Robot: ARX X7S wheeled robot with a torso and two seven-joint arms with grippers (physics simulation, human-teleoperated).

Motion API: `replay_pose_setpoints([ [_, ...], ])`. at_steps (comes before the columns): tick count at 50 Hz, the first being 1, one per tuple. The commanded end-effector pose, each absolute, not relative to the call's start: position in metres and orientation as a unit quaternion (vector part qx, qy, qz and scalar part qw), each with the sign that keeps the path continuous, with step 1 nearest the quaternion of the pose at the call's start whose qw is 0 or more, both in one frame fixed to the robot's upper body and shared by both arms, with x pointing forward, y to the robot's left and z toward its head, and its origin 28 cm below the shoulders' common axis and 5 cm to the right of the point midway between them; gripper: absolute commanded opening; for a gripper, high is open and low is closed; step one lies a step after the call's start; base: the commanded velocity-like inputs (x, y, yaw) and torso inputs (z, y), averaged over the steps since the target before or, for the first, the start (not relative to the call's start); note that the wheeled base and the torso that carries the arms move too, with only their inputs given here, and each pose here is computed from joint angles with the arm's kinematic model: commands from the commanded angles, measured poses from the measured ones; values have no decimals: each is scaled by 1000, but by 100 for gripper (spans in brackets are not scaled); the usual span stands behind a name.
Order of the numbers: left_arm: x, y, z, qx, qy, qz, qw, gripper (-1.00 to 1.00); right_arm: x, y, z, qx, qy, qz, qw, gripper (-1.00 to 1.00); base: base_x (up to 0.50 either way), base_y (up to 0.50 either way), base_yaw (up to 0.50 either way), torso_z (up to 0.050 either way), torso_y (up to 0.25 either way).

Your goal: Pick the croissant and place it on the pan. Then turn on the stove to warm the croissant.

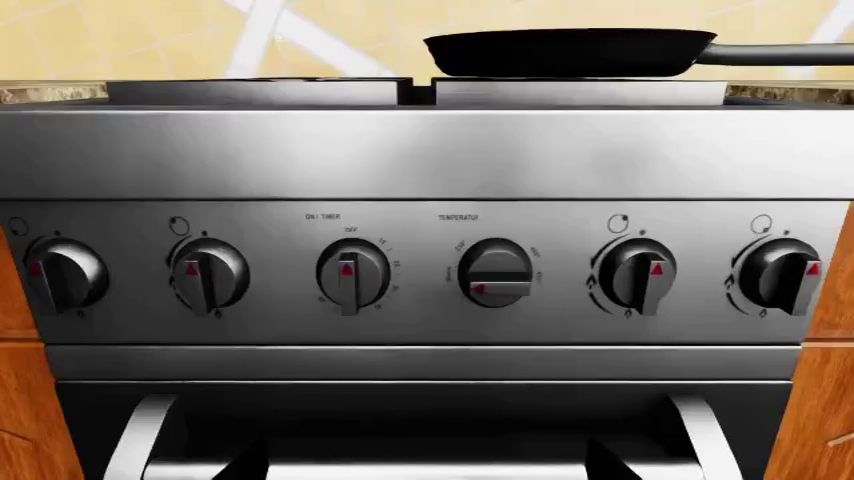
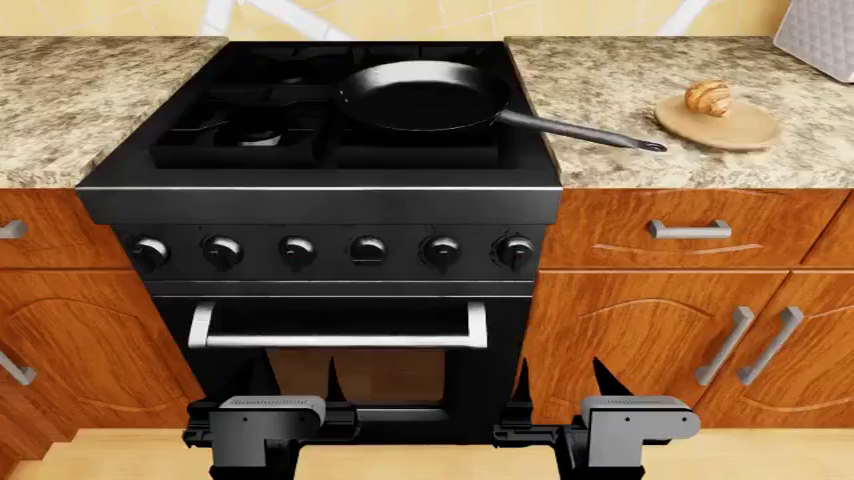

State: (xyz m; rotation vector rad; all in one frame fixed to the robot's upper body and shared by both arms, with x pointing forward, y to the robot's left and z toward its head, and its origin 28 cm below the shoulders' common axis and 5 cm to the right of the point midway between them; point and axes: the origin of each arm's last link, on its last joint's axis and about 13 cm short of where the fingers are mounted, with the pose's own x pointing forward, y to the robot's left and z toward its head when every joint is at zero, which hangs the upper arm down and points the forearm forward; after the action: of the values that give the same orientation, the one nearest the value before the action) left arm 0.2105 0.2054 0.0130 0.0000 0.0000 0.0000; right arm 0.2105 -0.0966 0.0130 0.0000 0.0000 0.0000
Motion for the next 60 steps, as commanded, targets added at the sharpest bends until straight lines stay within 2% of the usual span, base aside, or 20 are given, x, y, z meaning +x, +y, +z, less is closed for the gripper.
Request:
replay_pose_setpoints([
  [1, 211, 205, 13, 0, 0, -1, 1000, 100, 211, -96, 14, -3, -1, 2, 1000, 100, 0, 0, 0, 0, 0],
  [14, 211, 205, 13, 1, 5, -1, 1000, 100, 212, -97, 15, -8, -6, 5, 1000, 100, 0, -9, 0, 0, 0],
  [60, 208, 204, 12, -1, 15, -2, 1000, 100, 211, -96, 16, -13, -15, 11, 1000, 100, 0, -500, 0, 0, 0],
])
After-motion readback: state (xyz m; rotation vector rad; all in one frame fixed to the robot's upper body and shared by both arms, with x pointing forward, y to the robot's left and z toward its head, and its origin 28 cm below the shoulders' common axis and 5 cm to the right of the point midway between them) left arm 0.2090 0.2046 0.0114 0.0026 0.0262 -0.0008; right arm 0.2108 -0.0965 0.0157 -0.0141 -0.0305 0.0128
